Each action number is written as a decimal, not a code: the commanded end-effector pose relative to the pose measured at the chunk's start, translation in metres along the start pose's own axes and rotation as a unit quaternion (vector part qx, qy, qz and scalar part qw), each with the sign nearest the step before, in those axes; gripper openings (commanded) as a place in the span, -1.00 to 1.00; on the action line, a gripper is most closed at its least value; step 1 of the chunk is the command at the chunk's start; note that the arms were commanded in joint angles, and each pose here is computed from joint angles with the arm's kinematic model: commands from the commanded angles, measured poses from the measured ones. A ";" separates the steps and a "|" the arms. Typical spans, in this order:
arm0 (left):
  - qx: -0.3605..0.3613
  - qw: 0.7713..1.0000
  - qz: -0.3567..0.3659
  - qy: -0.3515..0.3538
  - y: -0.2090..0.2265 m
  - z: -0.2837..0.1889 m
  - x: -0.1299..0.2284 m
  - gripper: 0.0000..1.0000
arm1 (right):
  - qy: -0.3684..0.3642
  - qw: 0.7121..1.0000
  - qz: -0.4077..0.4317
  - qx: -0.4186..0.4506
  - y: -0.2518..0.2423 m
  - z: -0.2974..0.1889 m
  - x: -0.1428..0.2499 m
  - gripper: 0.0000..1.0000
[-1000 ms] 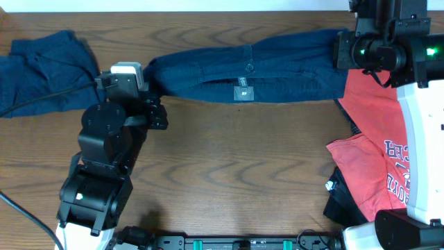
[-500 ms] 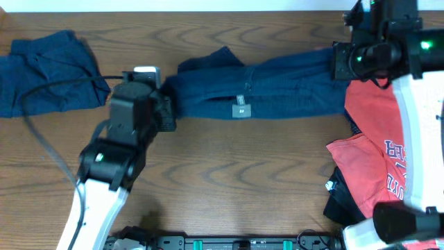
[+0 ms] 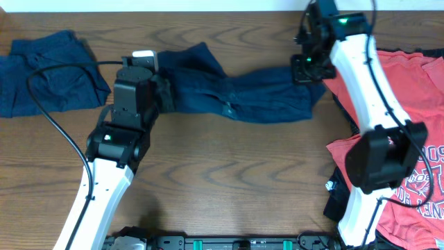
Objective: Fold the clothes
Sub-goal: 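Carry the held hem to the far edge with both grippers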
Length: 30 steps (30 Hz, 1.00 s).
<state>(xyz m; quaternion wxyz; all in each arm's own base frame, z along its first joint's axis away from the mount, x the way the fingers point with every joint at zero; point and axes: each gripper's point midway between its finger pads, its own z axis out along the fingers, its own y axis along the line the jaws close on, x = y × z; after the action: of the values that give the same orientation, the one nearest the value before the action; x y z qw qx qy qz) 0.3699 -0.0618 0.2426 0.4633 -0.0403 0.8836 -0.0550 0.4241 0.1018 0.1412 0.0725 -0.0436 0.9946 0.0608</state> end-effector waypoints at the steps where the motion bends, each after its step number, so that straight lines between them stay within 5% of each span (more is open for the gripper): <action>1: -0.019 0.999 -0.001 -0.042 0.009 0.004 -0.026 -0.88 | -0.043 0.999 -0.019 0.011 0.004 0.002 -0.023 -0.98; 9: -0.017 0.989 0.028 -0.141 0.003 0.004 -0.075 -0.88 | -0.220 0.970 -0.008 0.105 -0.021 -0.068 -0.099 -0.98; 20: -0.038 0.967 0.079 -0.239 0.002 -0.014 -0.121 -0.88 | -0.398 0.909 -0.030 0.118 -0.013 -0.154 -0.167 -0.98; 30: -0.035 0.992 0.053 -0.109 0.006 0.043 -0.058 -0.88 | -0.320 0.942 -0.063 0.075 0.001 -0.121 -0.139 -0.98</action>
<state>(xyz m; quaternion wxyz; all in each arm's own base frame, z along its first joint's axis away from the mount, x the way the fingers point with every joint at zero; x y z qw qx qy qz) 0.4313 -0.0560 0.2755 0.5729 0.0129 0.8195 0.0079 0.5490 0.0991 0.2712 0.3908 -0.0728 0.9175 -0.0147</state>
